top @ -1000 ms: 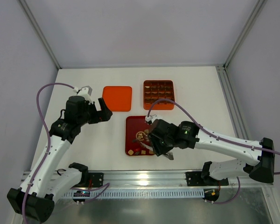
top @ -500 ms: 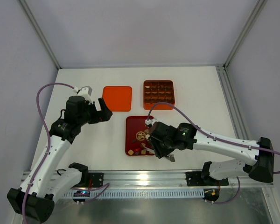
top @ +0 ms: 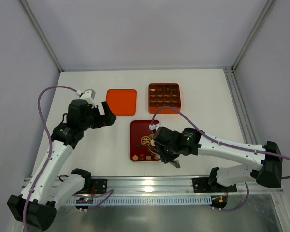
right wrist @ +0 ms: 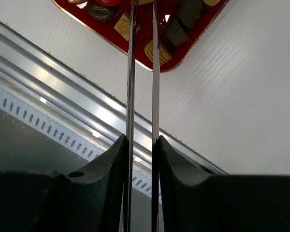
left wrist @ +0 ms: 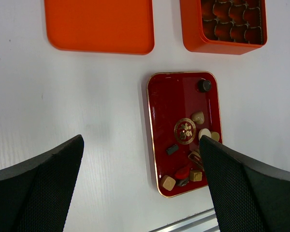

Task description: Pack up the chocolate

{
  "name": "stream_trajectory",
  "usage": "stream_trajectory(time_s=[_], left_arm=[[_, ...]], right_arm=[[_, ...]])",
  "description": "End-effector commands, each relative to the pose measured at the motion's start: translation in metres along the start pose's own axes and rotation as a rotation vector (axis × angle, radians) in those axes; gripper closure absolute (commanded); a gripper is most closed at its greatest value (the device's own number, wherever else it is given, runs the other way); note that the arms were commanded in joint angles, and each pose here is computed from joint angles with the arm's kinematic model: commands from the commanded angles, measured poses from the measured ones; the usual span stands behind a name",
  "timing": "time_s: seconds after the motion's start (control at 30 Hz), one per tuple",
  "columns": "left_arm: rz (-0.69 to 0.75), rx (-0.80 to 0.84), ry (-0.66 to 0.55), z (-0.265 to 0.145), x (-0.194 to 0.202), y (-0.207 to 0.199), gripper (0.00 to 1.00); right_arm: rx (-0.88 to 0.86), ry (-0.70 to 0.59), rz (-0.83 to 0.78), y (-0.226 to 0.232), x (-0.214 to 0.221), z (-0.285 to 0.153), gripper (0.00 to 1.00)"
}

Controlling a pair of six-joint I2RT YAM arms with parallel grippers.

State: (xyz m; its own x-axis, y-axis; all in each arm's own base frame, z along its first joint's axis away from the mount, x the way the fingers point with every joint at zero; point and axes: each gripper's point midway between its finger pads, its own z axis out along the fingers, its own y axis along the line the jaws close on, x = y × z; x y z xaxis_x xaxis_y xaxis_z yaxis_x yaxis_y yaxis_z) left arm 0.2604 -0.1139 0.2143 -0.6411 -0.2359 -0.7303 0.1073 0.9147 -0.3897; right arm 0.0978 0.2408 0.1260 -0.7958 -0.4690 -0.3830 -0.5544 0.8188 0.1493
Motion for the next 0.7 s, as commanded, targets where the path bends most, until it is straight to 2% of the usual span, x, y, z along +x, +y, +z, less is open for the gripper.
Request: stream_trajectory(time_s=[0.0,0.27,0.5,0.67], left_arm=[[0.0,0.0,-0.032,-0.003,-0.007,-0.001,0.0],[0.0,0.001,-0.034,-0.004,-0.007,-0.001,0.0],[0.0,-0.001,-0.031,-0.003,-0.007,0.0,0.01],[0.0,-0.001,-0.031,-0.003,-0.007,-0.001,0.0]], right_arm=[[-0.011,-0.079,0.001,0.004,-0.017,-0.015,0.71],[0.002,-0.154,0.036,-0.012,-0.045,-0.029,0.71],[0.012,-0.304,0.097,-0.044,-0.111,-0.053,0.72],[0.059,-0.381,0.179,-0.083,-0.159,-0.052,0.72]])
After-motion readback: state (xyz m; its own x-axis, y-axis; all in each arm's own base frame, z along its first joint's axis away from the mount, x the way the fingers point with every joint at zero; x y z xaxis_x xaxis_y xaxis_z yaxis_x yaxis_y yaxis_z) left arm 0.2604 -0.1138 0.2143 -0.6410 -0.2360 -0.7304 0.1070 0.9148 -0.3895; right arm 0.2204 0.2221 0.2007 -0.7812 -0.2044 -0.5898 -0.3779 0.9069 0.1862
